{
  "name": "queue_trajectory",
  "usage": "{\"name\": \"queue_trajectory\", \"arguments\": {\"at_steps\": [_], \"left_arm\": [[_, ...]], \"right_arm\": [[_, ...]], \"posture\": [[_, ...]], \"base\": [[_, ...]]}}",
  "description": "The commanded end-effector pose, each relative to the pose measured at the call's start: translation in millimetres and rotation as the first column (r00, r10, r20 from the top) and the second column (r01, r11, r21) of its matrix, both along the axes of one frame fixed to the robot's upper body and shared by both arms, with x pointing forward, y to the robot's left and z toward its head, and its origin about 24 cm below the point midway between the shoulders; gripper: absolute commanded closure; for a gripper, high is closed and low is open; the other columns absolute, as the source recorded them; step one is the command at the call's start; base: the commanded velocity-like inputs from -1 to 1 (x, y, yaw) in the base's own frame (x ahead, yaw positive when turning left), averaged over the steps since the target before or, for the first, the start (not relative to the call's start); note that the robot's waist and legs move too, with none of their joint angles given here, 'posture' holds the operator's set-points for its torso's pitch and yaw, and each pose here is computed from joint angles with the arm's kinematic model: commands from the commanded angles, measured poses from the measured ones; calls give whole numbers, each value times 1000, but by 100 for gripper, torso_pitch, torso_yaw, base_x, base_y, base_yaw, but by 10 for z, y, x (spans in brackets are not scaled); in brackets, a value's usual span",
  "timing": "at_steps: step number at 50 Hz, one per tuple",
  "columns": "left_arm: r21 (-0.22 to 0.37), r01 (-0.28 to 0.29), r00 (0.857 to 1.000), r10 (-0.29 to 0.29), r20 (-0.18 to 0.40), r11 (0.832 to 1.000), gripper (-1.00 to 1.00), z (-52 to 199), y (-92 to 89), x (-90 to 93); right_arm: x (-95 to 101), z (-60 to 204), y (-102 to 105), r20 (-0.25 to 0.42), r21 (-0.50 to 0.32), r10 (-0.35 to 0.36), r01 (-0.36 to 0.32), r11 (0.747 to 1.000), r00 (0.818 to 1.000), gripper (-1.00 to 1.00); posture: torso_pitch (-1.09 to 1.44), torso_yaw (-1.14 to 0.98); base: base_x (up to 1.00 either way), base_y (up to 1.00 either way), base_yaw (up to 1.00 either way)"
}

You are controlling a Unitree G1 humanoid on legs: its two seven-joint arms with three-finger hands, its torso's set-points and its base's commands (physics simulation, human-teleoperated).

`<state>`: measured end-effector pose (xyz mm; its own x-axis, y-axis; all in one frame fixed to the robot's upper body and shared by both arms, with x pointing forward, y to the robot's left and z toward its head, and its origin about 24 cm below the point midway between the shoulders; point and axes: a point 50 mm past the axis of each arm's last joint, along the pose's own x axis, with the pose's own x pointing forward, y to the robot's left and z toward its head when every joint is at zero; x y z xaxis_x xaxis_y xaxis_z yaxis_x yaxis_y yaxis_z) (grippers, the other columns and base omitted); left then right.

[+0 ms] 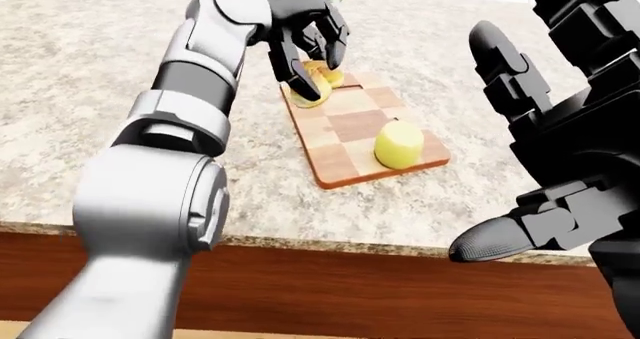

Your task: Place the bread and cheese on the cutting board.

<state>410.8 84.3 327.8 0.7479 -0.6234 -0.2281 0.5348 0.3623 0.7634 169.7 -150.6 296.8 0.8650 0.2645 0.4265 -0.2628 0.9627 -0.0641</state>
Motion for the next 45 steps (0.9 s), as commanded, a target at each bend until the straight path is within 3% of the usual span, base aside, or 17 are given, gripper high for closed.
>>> {"name": "queue_trajectory", "arguments": {"at_steps": [1,6,18,25,33,45], "left_arm": [[-30,21,996,-18,90,999,64,244,-75,-63],[-16,31,996,-29,87,999,64,141,-142,-45],[-41,38,996,-34,84,998,65,-48,-348,-22],[-48,13,993,-7,115,999,60,-166,-401,4],[-27,-5,982,10,190,1000,63,-269,-435,21],[-21,-3,982,7,188,1000,52,-421,-473,31]], "right_arm": [[-26,75,-20,55,16,-10,9,1000,998,-100],[-42,92,-41,57,15,-15,14,1000,998,-100],[-57,111,-49,59,12,-17,16,1000,998,-100],[-59,103,-68,57,15,-21,20,1000,998,-100],[-54,84,-84,55,18,-24,23,1000,998,-100],[-55,71,-97,52,21,-27,26,999,998,-100]], "posture": [[0,0],[0,0],[0,0],[0,0],[0,0],[0,0]], "base": [[0,0,0],[0,0,0],[0,0,0],[0,0,0],[0,0,0],[0,0,0]]}}
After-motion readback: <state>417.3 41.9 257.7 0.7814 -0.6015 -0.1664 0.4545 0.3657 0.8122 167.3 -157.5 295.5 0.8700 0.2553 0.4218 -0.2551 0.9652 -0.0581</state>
